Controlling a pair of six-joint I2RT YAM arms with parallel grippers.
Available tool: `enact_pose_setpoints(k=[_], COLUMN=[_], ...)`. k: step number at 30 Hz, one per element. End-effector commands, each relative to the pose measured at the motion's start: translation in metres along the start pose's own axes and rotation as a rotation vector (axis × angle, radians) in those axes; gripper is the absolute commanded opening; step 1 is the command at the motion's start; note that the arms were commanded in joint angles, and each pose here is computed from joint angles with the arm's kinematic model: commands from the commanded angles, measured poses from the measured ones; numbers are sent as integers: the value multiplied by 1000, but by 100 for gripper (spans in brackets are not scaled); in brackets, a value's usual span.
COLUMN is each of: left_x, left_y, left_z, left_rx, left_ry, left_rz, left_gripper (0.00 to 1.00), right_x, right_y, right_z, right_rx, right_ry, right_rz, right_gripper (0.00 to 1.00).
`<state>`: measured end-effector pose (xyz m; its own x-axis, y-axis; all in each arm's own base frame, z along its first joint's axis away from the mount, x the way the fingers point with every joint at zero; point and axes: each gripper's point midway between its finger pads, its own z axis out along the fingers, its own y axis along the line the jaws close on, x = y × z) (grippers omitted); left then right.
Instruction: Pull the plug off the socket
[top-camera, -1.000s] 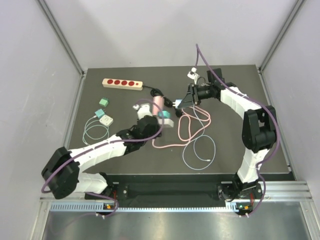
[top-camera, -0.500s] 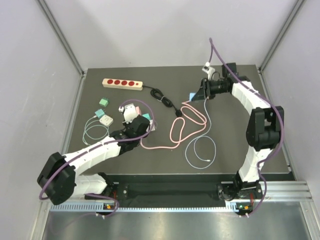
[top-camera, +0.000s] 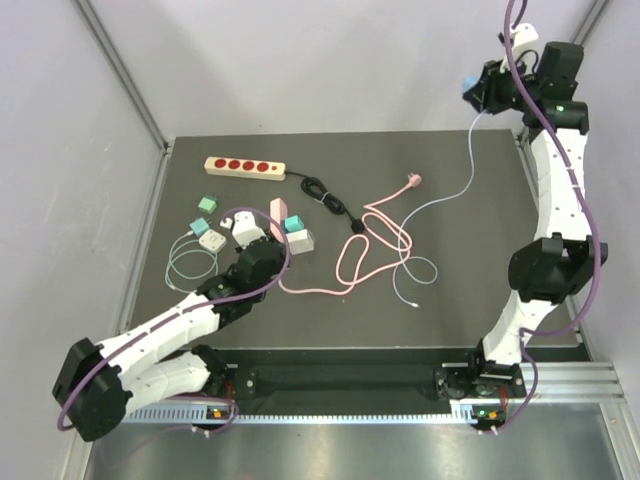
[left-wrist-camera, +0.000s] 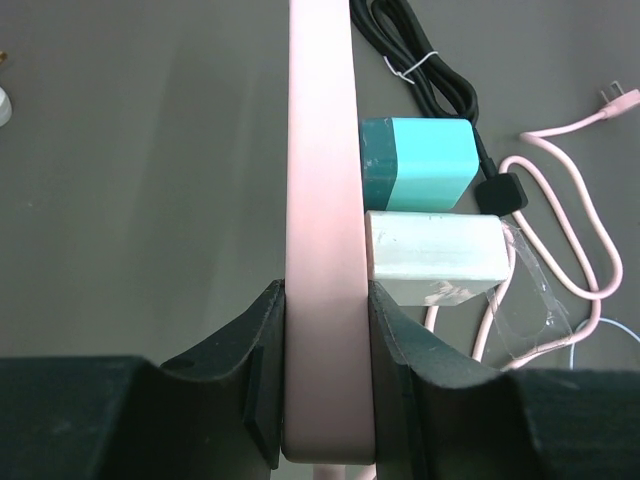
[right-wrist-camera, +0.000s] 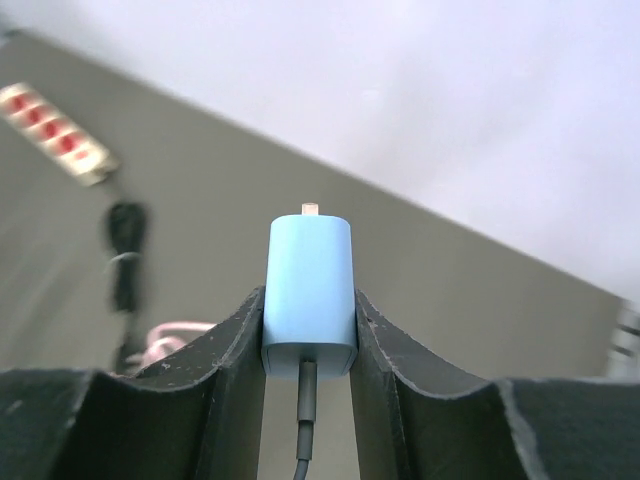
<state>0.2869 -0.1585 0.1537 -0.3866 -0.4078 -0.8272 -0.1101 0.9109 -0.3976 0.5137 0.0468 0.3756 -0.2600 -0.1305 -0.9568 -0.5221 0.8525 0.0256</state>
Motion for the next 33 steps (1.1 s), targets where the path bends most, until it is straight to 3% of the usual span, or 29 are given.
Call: enact_pose_setpoints(k=[1,8,11,17,26,33], left_x=[-39,-43,-44,-53,-55,-50], left_y=[-31,-29,-27,-29,-38,-33], left_z=[-9,-14,-15,-18,-23,-26], left_rx=[132,145,136,149,202,220], left_ry=[-128,-143,-150,-177,-173,-171], left_rz=[-123,-147,-154,-183,-193,-223], left_gripper=[0,0,0,0,0,0], right_x=[-78,-167,-217,-253,-197,-70], right_y=[-47,-71,-60,-41,-81,-136], right_z=[-43,-112,-154,-198,-147,-61], right_rx=[310,536,578,637,632,605], right_ry=[-204,-454,-600,-716,-554,-249], right_rz=[-146,-257,-313,-405,-348,-287], right_gripper=[0,0,0,0,0,0])
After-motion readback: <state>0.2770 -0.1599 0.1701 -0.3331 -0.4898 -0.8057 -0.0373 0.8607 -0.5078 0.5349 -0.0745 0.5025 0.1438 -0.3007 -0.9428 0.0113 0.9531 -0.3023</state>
